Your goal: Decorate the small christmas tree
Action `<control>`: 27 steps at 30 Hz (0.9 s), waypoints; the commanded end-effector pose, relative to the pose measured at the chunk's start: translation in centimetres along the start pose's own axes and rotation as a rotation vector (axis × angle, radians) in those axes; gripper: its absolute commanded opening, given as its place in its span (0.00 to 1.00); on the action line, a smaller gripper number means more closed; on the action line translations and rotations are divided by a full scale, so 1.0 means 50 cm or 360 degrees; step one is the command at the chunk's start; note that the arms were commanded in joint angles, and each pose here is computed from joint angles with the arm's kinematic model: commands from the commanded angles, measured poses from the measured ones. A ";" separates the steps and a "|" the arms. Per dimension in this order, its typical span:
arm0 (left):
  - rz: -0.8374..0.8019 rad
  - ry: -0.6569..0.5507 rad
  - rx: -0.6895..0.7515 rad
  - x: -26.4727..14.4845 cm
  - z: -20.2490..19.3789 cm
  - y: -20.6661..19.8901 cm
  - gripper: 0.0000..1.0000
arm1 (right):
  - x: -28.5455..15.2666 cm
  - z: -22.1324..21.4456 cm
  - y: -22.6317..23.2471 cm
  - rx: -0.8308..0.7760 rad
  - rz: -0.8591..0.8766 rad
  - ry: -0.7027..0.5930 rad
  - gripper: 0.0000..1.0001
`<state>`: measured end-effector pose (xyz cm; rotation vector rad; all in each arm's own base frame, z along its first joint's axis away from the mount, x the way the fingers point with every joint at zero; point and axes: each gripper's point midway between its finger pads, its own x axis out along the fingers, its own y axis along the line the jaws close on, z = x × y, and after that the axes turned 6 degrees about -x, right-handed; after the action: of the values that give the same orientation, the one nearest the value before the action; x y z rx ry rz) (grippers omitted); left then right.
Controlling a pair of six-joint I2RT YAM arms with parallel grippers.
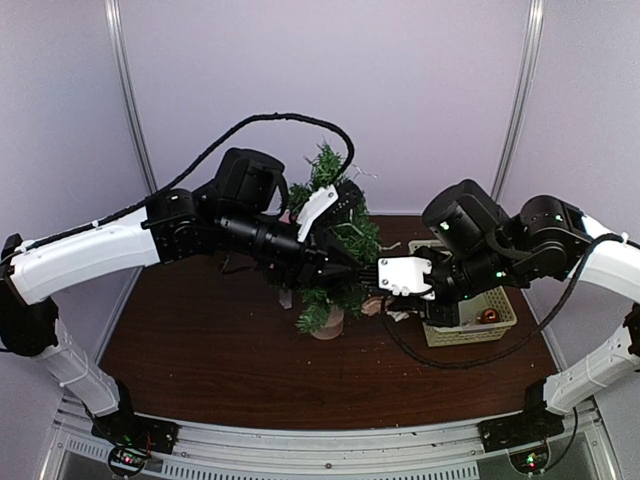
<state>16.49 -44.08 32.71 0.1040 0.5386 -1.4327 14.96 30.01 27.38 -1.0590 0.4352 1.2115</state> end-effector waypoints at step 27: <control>-0.0058 -0.0111 -0.0242 0.002 0.055 -0.014 0.25 | -0.014 0.009 -0.021 -0.0001 -0.0046 0.0014 0.00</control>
<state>16.97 -44.55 33.62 -0.0450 0.6238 -1.3767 15.04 29.97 27.48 -1.0700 0.4500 1.2093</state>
